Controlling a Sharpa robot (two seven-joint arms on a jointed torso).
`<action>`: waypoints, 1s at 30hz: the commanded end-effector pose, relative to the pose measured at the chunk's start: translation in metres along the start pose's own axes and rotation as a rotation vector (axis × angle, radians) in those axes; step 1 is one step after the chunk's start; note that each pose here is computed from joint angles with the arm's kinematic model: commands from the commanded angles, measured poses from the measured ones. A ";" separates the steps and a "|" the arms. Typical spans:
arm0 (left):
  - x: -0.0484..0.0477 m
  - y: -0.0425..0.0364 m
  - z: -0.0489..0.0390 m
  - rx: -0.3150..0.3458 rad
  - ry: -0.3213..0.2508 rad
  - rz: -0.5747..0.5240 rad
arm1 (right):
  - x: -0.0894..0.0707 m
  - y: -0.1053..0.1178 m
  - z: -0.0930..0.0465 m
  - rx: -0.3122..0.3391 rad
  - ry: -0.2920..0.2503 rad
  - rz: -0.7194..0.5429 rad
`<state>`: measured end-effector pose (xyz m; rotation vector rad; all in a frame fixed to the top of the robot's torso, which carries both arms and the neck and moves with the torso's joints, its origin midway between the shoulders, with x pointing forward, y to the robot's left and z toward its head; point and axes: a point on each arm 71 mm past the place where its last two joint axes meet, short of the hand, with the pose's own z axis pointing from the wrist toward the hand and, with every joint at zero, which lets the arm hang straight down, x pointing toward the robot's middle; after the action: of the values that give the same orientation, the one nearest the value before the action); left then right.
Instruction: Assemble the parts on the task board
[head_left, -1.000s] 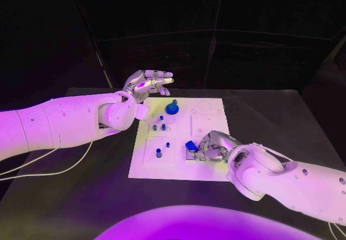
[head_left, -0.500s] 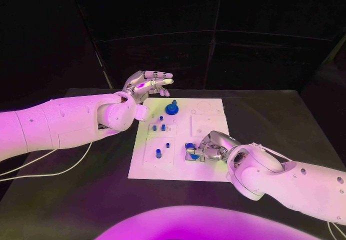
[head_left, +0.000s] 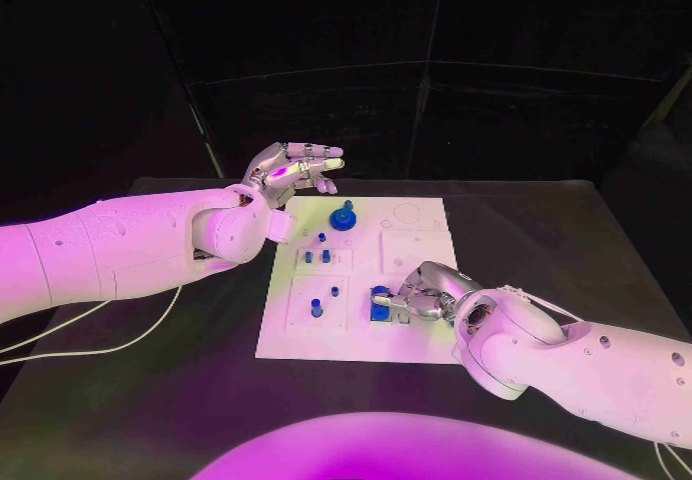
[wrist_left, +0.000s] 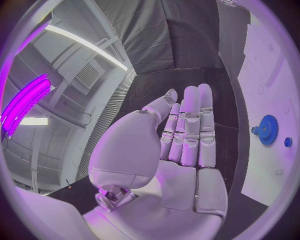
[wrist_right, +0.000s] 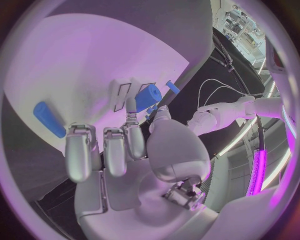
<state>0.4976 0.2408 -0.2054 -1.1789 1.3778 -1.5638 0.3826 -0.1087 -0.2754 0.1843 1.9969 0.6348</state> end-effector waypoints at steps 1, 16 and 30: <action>0.0012 -0.0012 0.0000 0.004 0.012 -0.008 | 0.000 0.003 -0.001 -0.027 0.005 -0.010; 0.0006 -0.0014 -0.0005 0.004 0.013 -0.009 | 0.001 0.005 -0.005 -0.053 0.027 -0.036; 0.0009 -0.0013 -0.0003 0.004 0.016 -0.011 | 0.001 0.003 -0.004 -0.046 0.039 -0.054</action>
<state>0.4972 0.2416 -0.2054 -1.1799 1.3801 -1.5668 0.3793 -0.1083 -0.2743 0.1186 2.0065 0.6543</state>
